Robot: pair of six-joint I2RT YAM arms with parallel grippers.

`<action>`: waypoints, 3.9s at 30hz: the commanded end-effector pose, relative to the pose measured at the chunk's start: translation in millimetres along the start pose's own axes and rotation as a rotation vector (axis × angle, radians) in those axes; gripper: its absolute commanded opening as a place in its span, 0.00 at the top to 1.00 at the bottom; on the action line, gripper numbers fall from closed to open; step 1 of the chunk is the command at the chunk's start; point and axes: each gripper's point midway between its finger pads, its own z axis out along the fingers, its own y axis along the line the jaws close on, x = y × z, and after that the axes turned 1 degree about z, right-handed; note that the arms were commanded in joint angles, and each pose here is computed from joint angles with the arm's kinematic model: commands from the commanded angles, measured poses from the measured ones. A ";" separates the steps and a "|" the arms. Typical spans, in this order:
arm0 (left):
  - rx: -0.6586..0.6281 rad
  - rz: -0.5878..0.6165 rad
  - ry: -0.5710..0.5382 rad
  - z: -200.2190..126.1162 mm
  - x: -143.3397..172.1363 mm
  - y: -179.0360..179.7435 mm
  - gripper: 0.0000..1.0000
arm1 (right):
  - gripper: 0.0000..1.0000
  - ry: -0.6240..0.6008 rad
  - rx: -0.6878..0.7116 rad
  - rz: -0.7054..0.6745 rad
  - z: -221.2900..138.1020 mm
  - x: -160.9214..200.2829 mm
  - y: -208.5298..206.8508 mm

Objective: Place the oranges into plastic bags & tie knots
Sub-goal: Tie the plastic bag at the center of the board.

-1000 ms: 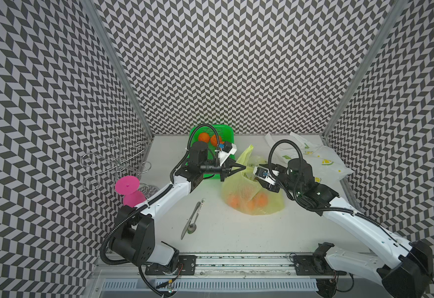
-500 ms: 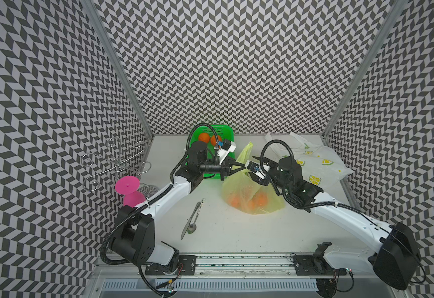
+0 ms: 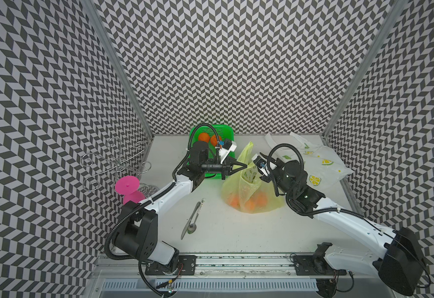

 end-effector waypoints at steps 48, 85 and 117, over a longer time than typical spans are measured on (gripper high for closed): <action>-0.036 0.287 0.017 -9.8 5.2 -5.5 1.00 | 0.77 -0.258 -0.803 0.444 -13.5 -123.2 8.2; -0.026 0.231 0.029 -4.5 11.0 6.3 0.80 | 0.97 -0.224 -0.829 0.406 -45.6 -115.7 13.4; 0.046 0.206 0.049 -7.2 11.1 -2.8 0.91 | 0.90 0.026 -0.756 0.530 -4.7 -10.7 44.3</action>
